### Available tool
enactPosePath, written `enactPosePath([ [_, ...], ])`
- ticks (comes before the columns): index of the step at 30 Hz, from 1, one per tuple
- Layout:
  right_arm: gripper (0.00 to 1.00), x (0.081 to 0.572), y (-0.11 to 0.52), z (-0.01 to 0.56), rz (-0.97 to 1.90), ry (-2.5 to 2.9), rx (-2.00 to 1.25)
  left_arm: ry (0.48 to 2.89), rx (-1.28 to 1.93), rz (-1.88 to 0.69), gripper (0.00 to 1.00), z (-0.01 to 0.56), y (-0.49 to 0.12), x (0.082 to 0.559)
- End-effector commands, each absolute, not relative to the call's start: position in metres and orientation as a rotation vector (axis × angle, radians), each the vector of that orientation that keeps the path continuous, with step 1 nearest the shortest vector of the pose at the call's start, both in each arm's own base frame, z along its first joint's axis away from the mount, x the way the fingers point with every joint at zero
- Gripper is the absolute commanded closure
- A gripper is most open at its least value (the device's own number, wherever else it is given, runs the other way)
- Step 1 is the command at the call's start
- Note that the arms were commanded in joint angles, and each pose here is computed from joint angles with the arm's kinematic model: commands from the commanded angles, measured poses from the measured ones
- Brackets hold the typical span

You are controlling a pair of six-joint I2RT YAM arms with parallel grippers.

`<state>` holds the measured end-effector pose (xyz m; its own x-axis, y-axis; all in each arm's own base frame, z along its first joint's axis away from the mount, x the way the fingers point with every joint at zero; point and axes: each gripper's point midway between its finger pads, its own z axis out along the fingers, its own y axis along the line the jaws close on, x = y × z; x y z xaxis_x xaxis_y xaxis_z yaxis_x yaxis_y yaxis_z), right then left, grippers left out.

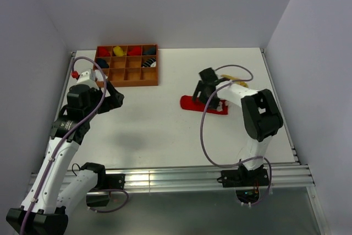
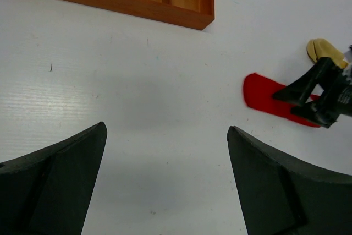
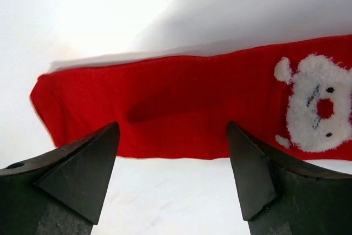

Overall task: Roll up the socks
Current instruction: Move the sock to the center of the board.

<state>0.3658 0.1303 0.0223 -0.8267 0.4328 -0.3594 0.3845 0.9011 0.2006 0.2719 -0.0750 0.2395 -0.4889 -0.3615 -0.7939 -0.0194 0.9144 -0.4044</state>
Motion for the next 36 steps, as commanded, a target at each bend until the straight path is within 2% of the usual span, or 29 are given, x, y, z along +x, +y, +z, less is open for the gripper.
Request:
enactPosePath([
  [1,0.14,0.33,0.215,0.033,0.372,2.694,0.597,1.999,-0.235,-0.503,0.04,0.25,-0.088,0.275],
  [3,0.14,0.324,0.262,0.058,0.46,2.651,0.463,1.995,-0.218,-0.54,0.04,0.25,-0.094,0.276],
  [5,0.14,0.33,0.281,0.088,0.453,2.605,0.355,1.998,-0.21,-0.571,0.05,0.248,-0.099,0.276],
  [7,0.14,0.337,0.281,0.117,0.41,2.528,0.31,1.988,-0.216,-0.595,0.05,0.248,-0.104,0.278],
  [11,0.15,0.343,0.236,0.132,0.258,2.445,0.258,2.009,-0.234,-0.62,0.05,0.238,-0.114,0.28],
  [18,0.23,0.342,0.197,0.104,0.308,2.504,0.101,2.116,-0.346,-0.705,0.07,0.194,-0.159,0.288],
  [24,0.27,0.332,0.214,0.085,0.443,2.537,-0.034,2.222,-0.399,-0.656,0.07,0.142,-0.204,0.299],
  [36,0.44,0.319,0.224,0.038,0.561,2.606,-0.023,2.394,-0.467,-0.553,0.12,0.05,-0.221,0.316],
])
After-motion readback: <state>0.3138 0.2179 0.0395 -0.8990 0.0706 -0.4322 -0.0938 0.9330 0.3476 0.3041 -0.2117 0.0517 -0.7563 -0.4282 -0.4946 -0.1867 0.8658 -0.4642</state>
